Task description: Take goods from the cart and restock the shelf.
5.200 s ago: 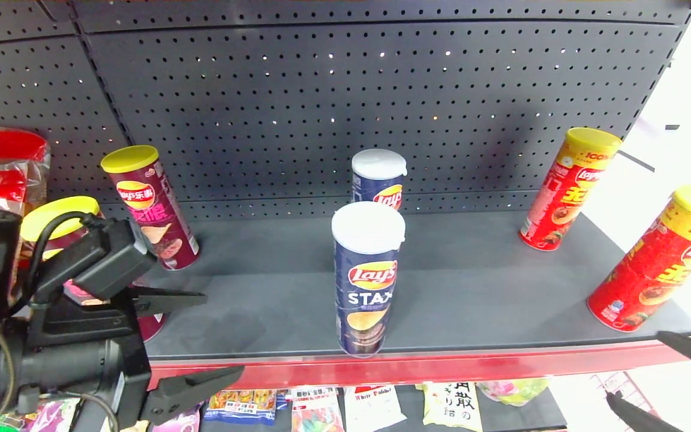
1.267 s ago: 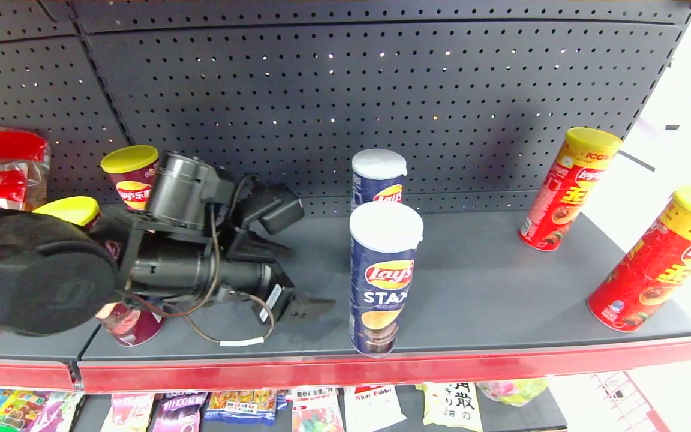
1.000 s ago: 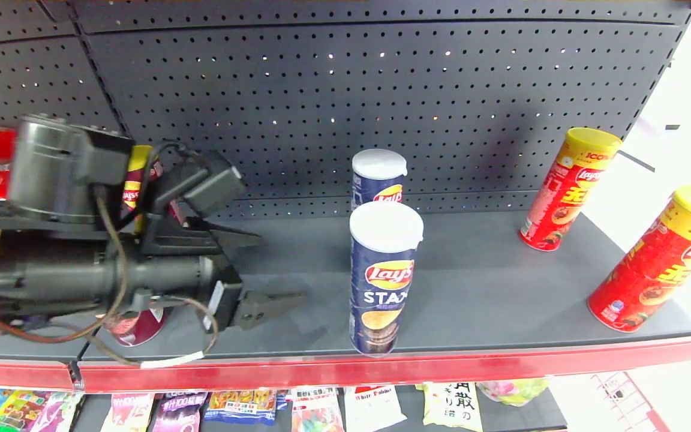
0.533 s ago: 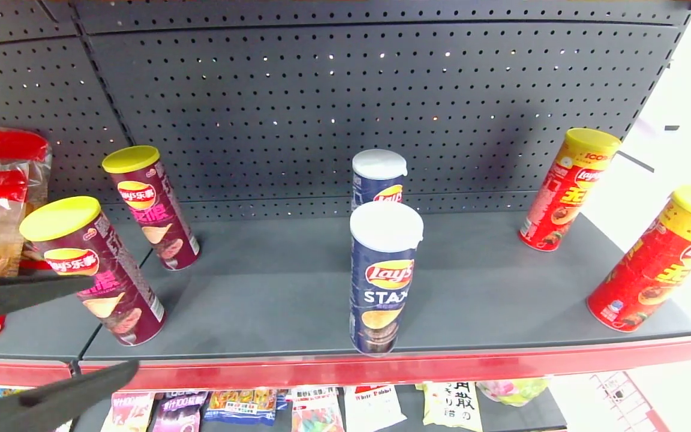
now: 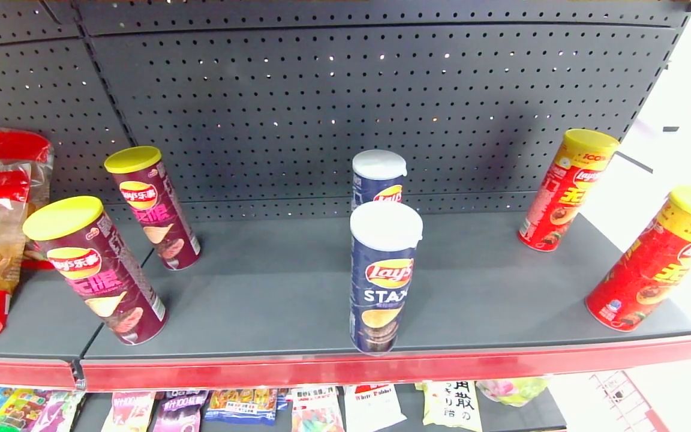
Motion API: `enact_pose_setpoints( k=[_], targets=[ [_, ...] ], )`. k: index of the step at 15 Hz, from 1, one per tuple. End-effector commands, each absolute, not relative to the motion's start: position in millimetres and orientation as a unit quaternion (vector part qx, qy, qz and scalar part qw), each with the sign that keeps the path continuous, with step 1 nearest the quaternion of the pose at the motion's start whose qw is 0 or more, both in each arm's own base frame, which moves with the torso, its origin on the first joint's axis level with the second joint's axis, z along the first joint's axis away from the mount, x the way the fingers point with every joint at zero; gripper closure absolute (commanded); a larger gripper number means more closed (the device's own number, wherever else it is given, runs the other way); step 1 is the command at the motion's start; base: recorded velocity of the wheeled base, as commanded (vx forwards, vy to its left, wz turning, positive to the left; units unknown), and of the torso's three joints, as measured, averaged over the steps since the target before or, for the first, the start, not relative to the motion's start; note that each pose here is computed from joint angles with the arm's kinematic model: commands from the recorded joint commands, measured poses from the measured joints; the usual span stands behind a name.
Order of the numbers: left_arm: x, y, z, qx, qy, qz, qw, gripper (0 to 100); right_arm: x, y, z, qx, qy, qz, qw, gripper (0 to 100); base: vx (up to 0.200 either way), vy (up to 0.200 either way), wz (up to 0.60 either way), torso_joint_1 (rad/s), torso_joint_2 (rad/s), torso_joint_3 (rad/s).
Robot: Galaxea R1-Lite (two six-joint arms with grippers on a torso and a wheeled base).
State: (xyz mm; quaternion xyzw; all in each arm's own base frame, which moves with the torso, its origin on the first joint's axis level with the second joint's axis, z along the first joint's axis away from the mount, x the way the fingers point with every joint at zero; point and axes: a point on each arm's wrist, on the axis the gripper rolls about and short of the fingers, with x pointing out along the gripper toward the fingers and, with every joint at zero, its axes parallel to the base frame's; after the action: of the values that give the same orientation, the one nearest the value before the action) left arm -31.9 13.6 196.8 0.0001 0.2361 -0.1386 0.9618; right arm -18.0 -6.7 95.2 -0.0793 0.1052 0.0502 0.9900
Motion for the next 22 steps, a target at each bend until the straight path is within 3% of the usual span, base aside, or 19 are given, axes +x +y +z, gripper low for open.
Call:
enact_pose_setpoints(
  k=[1, 7, 9, 11, 12, 14, 15, 16, 19, 20, 22],
  targets=[
    [-44.4, 19.4, 170.6, -0.029, 0.238, -0.077, 0.968, 0, -14.0, -4.5, 98.5, -0.077, 0.129, 0.003, 0.989, 0, 0.0, 0.0, 0.0, 0.0, 0.0, 0.0],
    [-35.3, 4.3, 131.8, -0.056, 0.312, 0.103, 0.943, 0, -13.2, -1.2, 95.5, -0.065, 0.15, -0.109, 0.981, 0, 0.0, 0.0, 0.0, 0.0, 0.0, 0.0],
    [-42.4, 3.2, 106.0, -0.068, 0.242, 0.101, 0.962, 0, -19.7, -0.4, 94.4, -0.065, 0.115, -0.109, 0.985, 0, 0.0, 0.0, 0.0, 0.0, 0.0, 0.0],
    [-49.1, 3.9, 101.5, -0.07, 0.181, 0.094, 0.977, 0, -24.7, -0.1, 91.8, -0.069, 0.088, -0.109, 0.988, 0, 0.0, 0.0, 0.0, 0.0, 0.0, 0.0],
    [-50.7, 3.7, 95.7, -0.067, 0.127, 0.083, 0.986, 0, -23.2, -0.2, 89.3, -0.068, 0.089, -0.109, 0.988, 0, 0.0, 0.0, 0.0, 0.0, 0.0, 0.0],
    [-40.5, 3.1, 91.3, -0.037, 0.067, 0.073, 0.994, 0, -22.0, -0.3, 89.2, -0.068, 0.079, -0.109, 0.989, 0, 0.0, 0.0, 0.0, 0.0, 0.0, 0.0],
    [-28.1, 2.7, 84.0, 0.011, 0.012, 0.062, 0.998, 0, -19.9, -0.3, 87.0, -0.065, 0.065, -0.104, 0.99, 0, 0.0, 0.0, 0.0, 0.0, 0.0, 0.0],
    [-24.9, 0.9, 83.5, 0.027, -0.016, 0.023, 0.999, 0, -16.9, 0.5, 85.0, -0.065, 0.043, -0.082, 0.994, 0, 0.0, 0.0, 0.0, 0.0, 0.0, 0.0],
    [-24.7, -0.1, 82.3, -0.008, -0.012, -0.001, 1.0, 0, -14.9, 2.2, 85.0, -0.069, 0.017, -0.04, 0.997, 0, 0.0, 0.0, 0.0, 0.0, 0.0, 0.0],
    [-24.5, 0.5, 81.4, -0.042, -0.011, 0.013, 0.999, 0, -14.7, 1.8, 84.1, -0.06, 0.019, -0.051, 0.997, 0, 0.0, 0.0, 0.0, 0.0, 0.0, 0.0],
    [-24.5, 2.0, 81.1, -0.054, -0.013, 0.046, 0.997, 0, -14.9, 0.0, 83.8, -0.028, 0.021, -0.091, 0.995, 0, 0.0, 0.0, 0.0, 0.0, 0.0, 0.0]
  ],
)
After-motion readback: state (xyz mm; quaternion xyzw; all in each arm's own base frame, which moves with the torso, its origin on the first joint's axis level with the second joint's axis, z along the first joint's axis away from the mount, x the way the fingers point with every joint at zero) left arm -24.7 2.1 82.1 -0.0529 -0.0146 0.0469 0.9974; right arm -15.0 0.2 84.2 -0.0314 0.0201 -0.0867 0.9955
